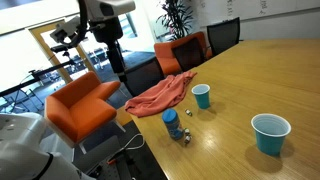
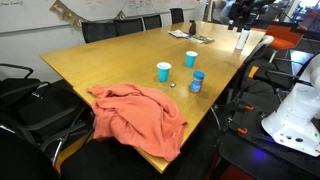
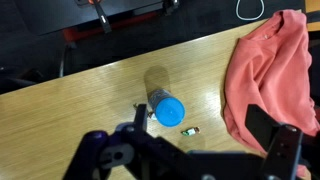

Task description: Put two sweets in the left blue cup

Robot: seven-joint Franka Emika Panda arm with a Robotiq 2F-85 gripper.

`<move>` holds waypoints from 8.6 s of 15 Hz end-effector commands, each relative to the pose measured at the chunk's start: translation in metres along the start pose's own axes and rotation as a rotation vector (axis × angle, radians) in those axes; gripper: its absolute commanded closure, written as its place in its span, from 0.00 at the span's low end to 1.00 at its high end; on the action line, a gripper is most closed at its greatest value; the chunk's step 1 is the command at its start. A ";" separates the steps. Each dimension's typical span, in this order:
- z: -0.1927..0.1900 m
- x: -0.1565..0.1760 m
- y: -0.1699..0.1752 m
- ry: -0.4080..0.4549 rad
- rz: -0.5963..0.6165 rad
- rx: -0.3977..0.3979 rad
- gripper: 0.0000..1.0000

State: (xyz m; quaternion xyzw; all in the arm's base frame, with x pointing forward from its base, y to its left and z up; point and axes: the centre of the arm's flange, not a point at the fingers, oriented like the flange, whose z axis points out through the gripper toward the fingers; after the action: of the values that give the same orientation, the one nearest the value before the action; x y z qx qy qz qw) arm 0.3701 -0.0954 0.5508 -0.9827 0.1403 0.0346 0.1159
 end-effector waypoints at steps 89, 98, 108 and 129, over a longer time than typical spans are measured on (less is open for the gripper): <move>0.264 0.146 0.075 0.258 0.828 0.152 0.99; 0.152 0.194 0.008 0.316 0.603 0.465 0.99; 0.177 0.277 -0.038 0.106 0.587 0.513 0.99; 0.207 0.231 -0.065 -0.001 0.646 0.214 0.04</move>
State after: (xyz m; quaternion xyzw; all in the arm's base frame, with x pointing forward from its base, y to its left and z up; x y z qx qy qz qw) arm 0.6469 -0.0576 0.3081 -0.8460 0.4660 0.0496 0.2542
